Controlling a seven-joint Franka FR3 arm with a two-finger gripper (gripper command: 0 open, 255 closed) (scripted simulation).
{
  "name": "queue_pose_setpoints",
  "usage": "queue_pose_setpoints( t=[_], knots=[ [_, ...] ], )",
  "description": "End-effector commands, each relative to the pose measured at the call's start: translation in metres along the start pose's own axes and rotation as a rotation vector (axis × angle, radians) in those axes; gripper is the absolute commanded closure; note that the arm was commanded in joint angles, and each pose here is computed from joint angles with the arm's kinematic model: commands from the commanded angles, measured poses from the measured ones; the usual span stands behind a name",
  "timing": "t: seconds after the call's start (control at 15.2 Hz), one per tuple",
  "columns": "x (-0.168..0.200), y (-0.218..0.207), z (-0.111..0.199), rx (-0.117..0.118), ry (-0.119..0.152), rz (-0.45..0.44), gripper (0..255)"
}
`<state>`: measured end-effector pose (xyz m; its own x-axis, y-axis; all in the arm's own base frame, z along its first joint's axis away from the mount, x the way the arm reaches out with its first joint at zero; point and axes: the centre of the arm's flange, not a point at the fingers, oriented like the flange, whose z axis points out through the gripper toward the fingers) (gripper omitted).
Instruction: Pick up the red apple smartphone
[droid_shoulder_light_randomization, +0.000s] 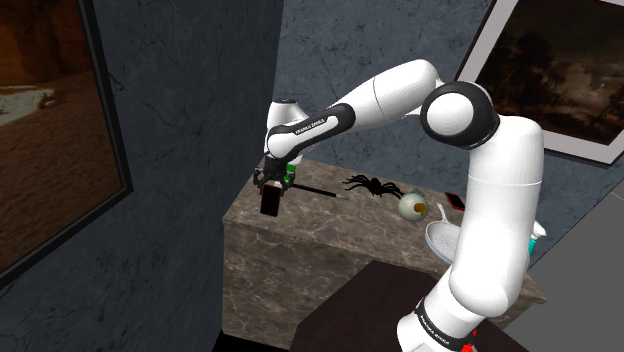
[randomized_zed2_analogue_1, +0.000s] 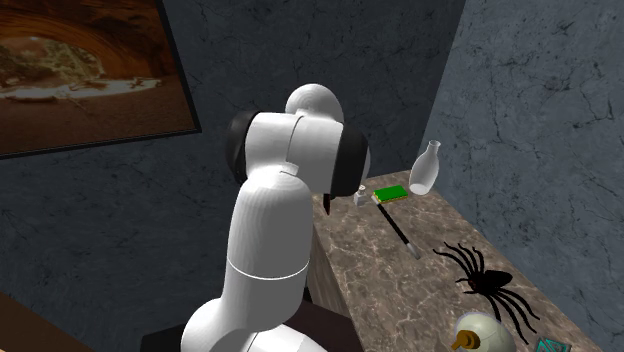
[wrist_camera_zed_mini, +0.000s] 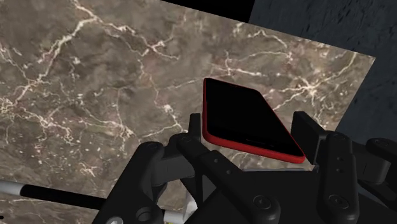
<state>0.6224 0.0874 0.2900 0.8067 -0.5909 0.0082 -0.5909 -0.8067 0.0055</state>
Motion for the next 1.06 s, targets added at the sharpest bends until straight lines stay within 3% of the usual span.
queue_pose_setpoints(
  t=[0.0, 0.99],
  knots=[
    [0.000, 0.000, -0.008, 0.000, 0.000, 0.000, 255],
    [0.001, 0.000, -0.077, 0.000, 0.000, 0.000, 255]
  ],
)
